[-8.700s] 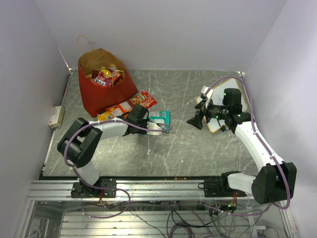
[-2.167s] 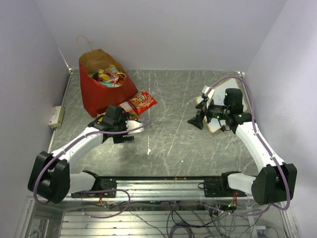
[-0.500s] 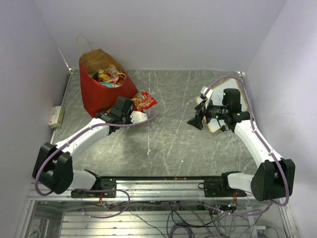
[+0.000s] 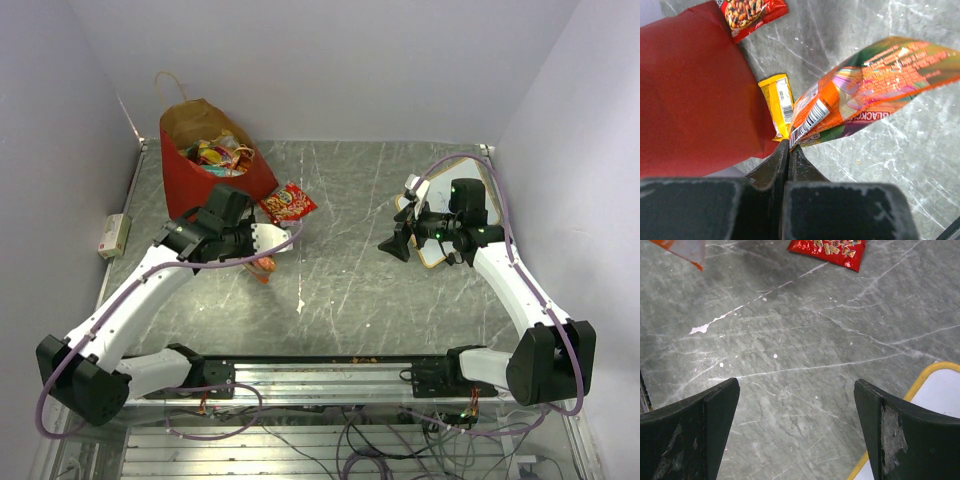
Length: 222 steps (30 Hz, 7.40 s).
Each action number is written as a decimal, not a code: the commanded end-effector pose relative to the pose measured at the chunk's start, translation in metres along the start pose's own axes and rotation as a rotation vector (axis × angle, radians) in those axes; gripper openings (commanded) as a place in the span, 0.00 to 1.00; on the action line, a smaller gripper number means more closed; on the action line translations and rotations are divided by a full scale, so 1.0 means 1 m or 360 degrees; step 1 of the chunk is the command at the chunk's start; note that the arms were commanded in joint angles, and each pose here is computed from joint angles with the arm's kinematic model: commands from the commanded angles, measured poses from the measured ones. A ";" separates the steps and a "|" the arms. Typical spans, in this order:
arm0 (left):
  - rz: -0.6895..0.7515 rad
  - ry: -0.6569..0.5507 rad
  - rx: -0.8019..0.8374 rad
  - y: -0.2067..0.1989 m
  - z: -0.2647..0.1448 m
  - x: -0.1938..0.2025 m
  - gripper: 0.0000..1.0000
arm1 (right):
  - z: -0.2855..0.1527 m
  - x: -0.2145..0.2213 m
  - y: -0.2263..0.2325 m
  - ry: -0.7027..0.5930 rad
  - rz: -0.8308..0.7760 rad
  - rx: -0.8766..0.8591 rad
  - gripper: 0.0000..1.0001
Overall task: Place the snacks into the paper bag
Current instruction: Pick up the snack from the center of the board, then place the snack in the paper bag, then pick up the snack from the center of the board.
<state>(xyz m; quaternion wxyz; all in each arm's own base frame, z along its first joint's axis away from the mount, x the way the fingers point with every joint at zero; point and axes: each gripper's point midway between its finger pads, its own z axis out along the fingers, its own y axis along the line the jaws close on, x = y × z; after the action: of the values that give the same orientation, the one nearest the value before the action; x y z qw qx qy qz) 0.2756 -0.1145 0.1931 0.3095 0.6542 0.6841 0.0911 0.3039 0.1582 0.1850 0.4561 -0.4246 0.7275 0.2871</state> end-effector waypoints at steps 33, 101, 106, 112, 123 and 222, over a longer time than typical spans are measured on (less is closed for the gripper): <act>-0.0901 -0.0235 -0.0837 0.125 -0.183 -0.004 0.07 | -0.005 -0.003 -0.007 -0.0004 -0.0044 0.0052 0.98; -0.0173 0.0277 -0.0507 0.222 -0.056 0.113 0.07 | -0.008 -0.007 -0.004 -0.0029 -0.0067 0.0053 0.98; -0.0171 0.0309 -0.0433 0.221 -0.059 0.116 0.07 | -0.007 -0.006 -0.004 -0.0031 -0.0065 0.0052 0.98; -0.0229 0.0316 -0.0372 0.229 -0.047 0.117 0.07 | -0.007 -0.006 -0.004 -0.0027 -0.0062 0.0049 0.98; -0.0212 0.0502 -0.0225 0.232 -0.012 0.126 0.07 | -0.007 -0.005 -0.005 -0.0020 -0.0064 0.0062 0.98; -0.1064 -0.0922 -0.0461 0.149 -0.103 -0.046 0.90 | -0.003 -0.008 -0.014 -0.0063 0.0050 0.0129 1.00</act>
<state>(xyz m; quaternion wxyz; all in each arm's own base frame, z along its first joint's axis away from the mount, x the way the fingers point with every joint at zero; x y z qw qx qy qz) 0.3635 -0.0878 0.3688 0.5801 0.2991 0.7548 -0.0650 0.3101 0.1510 0.1920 0.4737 -0.4102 0.7334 0.2635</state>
